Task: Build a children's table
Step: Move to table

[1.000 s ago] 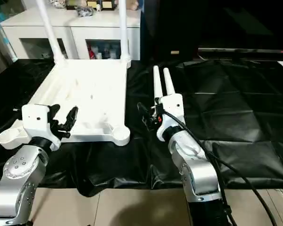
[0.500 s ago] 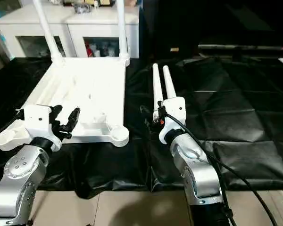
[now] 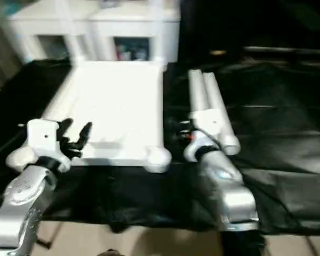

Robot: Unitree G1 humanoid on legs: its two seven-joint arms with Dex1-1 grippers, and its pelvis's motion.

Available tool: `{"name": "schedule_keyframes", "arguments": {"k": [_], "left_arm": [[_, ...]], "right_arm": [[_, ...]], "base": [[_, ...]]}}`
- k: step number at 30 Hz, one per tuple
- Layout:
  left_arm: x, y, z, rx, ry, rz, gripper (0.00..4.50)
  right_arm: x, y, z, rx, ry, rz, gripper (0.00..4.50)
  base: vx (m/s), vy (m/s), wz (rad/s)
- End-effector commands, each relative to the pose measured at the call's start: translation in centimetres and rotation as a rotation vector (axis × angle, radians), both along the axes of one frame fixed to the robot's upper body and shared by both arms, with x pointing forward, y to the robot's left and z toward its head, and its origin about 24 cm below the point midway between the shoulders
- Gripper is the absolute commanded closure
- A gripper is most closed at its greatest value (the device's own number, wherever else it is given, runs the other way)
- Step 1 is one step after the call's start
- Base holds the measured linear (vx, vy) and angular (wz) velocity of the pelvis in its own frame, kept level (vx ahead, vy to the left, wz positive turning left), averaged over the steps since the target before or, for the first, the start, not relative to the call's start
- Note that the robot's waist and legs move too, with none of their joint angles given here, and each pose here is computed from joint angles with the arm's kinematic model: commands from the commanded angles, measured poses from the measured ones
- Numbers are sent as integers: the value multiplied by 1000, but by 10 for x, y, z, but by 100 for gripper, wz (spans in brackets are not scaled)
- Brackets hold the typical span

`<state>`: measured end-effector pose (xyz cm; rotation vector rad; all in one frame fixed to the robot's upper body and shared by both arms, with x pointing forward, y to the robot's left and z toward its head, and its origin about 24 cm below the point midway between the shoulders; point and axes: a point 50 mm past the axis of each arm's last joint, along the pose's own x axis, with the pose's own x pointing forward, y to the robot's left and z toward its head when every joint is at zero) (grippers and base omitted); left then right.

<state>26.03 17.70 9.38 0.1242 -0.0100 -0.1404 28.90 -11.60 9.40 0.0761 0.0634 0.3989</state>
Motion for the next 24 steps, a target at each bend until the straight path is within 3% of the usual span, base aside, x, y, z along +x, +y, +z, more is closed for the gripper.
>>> {"name": "schedule_keyframes", "arguments": {"k": [1, 8, 24], "left_arm": [[0, -6, 2, 13, -12, -17, 159], [1, -7, 1, 1, -9, -20, 159], [4, -7, 1, -28, -7, -13, 159]], "right_arm": [[0, -9, 4, -12, -13, -25, 155], [1, -12, 4, -14, -13, -43, 155], [3, -11, 7, 7, -11, -41, 155]], "base": [[-58, 132, 9], [-86, 32, 7], [-75, -167, -1]]}}
